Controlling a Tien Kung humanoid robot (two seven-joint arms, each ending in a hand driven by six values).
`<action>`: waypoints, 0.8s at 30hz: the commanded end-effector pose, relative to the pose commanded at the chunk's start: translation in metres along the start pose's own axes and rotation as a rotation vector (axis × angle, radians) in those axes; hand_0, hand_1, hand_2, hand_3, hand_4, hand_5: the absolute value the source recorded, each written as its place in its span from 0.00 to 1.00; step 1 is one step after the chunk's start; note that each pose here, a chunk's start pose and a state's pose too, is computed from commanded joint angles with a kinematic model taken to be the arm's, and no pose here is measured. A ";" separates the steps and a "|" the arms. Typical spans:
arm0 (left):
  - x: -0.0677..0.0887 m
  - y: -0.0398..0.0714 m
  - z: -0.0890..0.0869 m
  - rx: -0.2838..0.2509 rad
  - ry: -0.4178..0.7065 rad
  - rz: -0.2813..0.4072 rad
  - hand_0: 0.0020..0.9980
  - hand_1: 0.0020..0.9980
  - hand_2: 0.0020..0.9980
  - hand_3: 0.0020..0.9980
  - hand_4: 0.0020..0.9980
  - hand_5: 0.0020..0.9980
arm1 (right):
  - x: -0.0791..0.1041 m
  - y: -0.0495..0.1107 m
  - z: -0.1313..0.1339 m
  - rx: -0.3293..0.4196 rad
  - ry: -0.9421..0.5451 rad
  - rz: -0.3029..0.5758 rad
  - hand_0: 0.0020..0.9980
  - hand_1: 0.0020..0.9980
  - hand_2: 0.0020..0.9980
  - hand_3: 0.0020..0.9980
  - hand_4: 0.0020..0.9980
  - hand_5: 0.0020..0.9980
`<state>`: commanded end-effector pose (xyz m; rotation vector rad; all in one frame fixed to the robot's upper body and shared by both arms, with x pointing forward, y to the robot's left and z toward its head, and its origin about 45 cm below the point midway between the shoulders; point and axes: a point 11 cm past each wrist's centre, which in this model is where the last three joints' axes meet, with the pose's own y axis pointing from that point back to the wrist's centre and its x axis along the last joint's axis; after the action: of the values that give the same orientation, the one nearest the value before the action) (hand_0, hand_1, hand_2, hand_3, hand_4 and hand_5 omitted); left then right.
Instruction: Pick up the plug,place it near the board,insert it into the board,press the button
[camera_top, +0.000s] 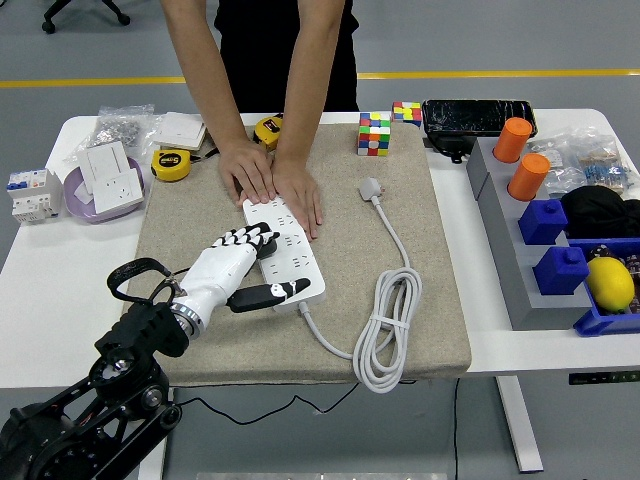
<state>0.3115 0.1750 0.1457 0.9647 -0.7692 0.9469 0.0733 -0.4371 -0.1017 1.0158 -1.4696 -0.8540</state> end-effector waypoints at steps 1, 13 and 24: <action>-0.001 0.000 0.002 -0.006 -0.003 -0.003 1.00 1.00 0.99 0.95 1.00 1.00 | 0.000 0.000 0.000 -0.001 0.001 0.000 0.83 0.72 0.72 0.76 1.00 0.99; 0.002 -0.004 0.008 -0.028 -0.019 0.002 1.00 1.00 0.98 0.95 1.00 1.00 | 0.001 0.000 -0.001 -0.001 0.000 0.003 0.83 0.72 0.72 0.76 1.00 0.99; 0.028 0.013 0.043 -0.145 0.047 0.091 1.00 0.98 0.92 0.92 1.00 1.00 | 0.001 0.000 0.000 -0.002 -0.003 0.004 0.83 0.72 0.72 0.76 1.00 0.99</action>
<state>0.3060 0.1473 0.1908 0.7842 -0.8354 0.9755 0.0737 -0.4380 -0.1012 1.0102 -1.4723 -0.8548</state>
